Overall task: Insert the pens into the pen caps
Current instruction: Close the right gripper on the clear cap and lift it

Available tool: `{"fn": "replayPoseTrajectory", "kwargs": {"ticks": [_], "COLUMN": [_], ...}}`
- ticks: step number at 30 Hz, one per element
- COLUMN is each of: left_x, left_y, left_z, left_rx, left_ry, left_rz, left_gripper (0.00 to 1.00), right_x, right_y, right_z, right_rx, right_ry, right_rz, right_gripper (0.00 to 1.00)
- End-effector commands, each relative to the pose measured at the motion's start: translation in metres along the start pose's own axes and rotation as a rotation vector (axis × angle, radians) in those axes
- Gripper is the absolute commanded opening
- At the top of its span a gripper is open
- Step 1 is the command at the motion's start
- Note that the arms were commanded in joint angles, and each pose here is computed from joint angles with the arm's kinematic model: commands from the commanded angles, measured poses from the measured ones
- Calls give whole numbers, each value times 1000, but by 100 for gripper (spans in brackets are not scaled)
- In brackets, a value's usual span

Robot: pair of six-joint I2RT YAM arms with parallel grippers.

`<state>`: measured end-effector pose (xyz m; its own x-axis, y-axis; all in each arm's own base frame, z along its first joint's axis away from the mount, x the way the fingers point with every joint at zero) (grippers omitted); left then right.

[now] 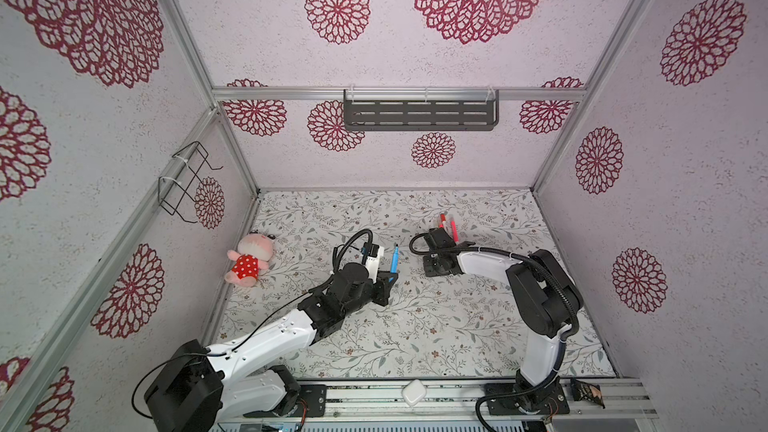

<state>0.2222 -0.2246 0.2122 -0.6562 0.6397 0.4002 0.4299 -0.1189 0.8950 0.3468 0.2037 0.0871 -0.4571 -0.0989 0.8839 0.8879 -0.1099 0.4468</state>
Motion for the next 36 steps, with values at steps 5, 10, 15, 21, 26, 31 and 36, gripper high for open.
{"fn": "replayPoseTrajectory", "kwargs": {"ticks": [5,10,15,21,26,31,36], "left_x": [13,20,33,40,41,36,29], "left_y": [-5,0,-1,-9,-7,-9,-12], "left_z": [7,6,8,10,9,7,2], "left_rx": [32,37,55,90,102,116,125], "left_ry": [32,32,42,43,36,15,-17], "left_rz": [-11,-15,-32,-38,-47,-46,-36], "left_gripper": [0,0,0,0,0,0,0], "right_x": [-8,-4,2,22,47,74,98], "right_y": [-25,-21,-17,-14,-9,-4,-3], "right_z": [-11,-4,-2,9,17,22,22], "right_rx": [27,13,1,-6,0,-1,-1], "right_ry": [-42,14,40,182,262,356,447], "right_rz": [93,82,60,19,-33,-87,-148], "right_gripper": [7,4,2,2,2,2,2]}}
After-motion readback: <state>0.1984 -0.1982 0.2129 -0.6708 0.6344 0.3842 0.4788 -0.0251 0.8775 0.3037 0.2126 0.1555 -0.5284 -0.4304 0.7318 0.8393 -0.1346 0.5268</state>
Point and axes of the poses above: each gripper's point midway between its finger pads, its own x axis back along the fingers, its own z axis along the line the jaws close on, y = z × x, the point moved 7 cm from there along x, back along the fingers, and after that the axes turned 15 degrees about -x, right-handed, at the moved point
